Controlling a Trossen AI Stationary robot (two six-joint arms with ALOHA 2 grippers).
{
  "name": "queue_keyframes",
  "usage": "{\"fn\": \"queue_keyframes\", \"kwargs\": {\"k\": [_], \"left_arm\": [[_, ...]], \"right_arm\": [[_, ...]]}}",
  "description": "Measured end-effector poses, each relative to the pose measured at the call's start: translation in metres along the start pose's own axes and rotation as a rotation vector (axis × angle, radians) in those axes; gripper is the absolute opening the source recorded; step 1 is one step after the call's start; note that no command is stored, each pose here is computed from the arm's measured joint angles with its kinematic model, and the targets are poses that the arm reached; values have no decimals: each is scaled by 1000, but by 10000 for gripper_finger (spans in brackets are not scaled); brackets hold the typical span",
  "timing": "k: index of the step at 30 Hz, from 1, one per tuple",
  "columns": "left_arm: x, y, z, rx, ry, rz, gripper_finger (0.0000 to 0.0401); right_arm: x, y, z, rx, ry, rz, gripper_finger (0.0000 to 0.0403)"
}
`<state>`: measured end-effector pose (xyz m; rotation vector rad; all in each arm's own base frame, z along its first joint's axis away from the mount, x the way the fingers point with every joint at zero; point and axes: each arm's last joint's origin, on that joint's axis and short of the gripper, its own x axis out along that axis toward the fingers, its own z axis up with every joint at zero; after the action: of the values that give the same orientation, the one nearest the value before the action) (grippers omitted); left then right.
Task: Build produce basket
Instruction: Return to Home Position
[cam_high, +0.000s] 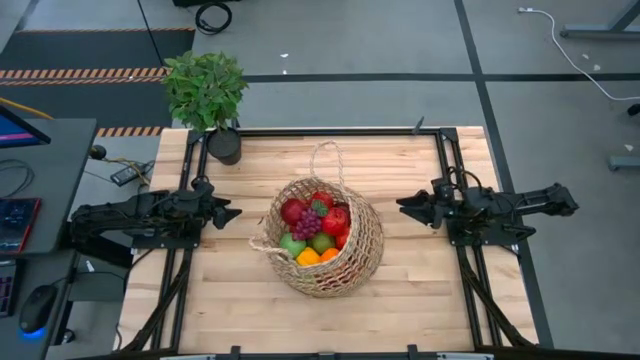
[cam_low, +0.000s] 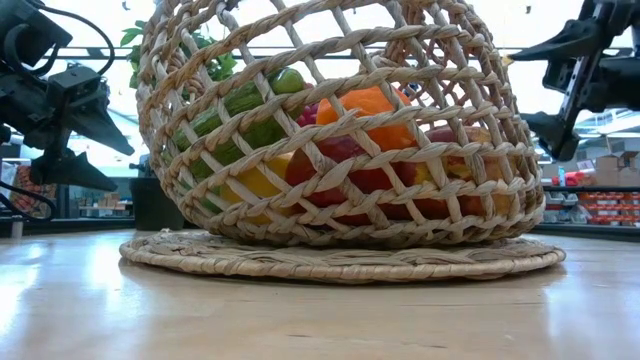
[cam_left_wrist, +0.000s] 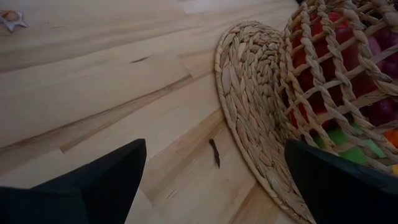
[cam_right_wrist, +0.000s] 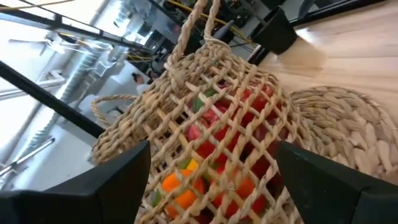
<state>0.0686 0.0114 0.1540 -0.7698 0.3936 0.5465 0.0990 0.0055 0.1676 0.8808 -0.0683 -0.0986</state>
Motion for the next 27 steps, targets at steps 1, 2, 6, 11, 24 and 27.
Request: {"fn": "queue_keyframes", "kwargs": {"k": [1,2,6,11,24,27], "left_arm": [[0,0,0,0,0,0,390],[0,0,0,0,0,0,390],[0,0,0,0,0,0,390],[0,0,0,0,0,0,390],[0,0,0,0,0,0,390],[0,0,0,0,0,0,390]], "right_arm": [[0,0,0,-10,3,-4,348],[0,0,-1,-39,7,-5,348],[1,-1,-1,-216,14,-9,348],[1,-1,-1,-284,14,-7,348],[1,-1,-1,-276,14,-5,348],[1,-1,-1,-276,14,-5,348]]}}
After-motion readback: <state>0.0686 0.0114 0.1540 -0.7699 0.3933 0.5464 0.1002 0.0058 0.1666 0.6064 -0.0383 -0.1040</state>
